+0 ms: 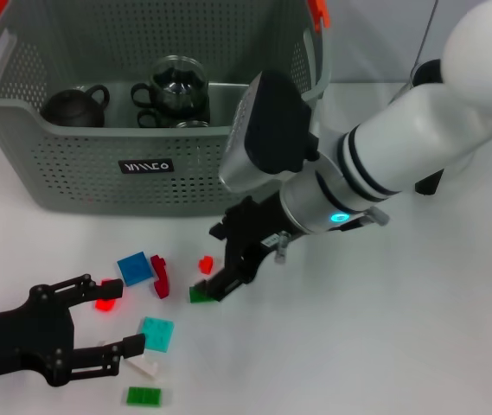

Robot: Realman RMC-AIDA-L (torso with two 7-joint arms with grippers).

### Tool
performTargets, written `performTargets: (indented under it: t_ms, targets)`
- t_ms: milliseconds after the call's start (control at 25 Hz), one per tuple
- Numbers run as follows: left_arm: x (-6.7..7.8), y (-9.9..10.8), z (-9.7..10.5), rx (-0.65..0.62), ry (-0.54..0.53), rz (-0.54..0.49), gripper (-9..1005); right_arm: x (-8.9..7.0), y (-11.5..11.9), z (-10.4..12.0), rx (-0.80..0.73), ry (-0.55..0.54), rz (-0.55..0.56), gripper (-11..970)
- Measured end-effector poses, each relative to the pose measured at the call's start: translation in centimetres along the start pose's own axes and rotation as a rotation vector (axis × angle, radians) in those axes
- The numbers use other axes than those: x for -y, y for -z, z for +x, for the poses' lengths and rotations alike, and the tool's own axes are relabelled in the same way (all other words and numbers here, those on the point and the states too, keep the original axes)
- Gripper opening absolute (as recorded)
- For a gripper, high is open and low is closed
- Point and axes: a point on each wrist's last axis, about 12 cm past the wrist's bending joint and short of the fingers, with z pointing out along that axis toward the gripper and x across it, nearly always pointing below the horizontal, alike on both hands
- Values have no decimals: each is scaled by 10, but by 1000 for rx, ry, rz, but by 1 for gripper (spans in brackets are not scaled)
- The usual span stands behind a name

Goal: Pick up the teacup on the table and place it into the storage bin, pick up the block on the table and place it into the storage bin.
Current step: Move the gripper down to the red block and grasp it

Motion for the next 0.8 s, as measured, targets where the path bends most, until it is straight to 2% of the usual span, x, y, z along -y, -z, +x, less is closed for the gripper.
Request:
performTargets:
  t_ms: [360, 800]
  targets:
    - [-1, -2, 2, -1, 10, -10, 843, -6, -27, 7, 26, -15, 87, 914]
    - [-3, -6, 3, -5, 17, -9, 843, -4, -34, 16, 49, -64, 138, 856]
